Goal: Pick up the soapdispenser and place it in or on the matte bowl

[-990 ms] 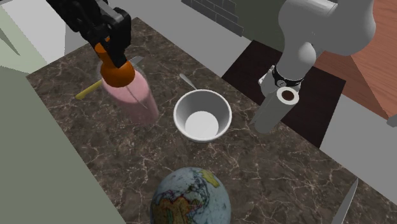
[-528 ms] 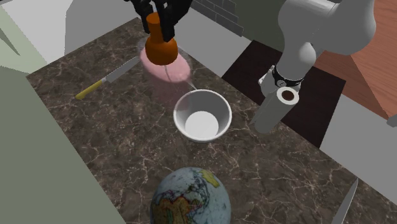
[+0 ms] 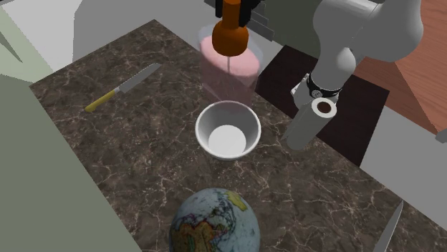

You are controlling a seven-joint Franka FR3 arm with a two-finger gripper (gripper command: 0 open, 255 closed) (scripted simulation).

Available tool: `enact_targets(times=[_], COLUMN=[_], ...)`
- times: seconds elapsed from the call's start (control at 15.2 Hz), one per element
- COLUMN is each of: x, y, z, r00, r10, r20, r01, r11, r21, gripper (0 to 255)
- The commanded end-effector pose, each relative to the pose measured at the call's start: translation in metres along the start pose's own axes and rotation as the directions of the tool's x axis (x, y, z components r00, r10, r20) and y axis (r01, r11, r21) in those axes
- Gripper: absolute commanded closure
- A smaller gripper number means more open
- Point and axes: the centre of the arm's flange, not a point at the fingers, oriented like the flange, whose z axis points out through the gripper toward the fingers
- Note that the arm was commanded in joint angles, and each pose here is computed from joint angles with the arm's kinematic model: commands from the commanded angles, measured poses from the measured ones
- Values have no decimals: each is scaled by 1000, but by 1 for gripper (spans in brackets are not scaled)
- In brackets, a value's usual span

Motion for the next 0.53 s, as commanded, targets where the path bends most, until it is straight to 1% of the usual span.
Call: enact_targets(times=[0.0,0.46], x=[-3,-4], y=[-1,-2], z=[8,45], r00=[1000,1000], r10=[0,0], r20=[0,0], r01=[0,0], r11=[1000,1000], r21=[0,0], gripper=[255,255])
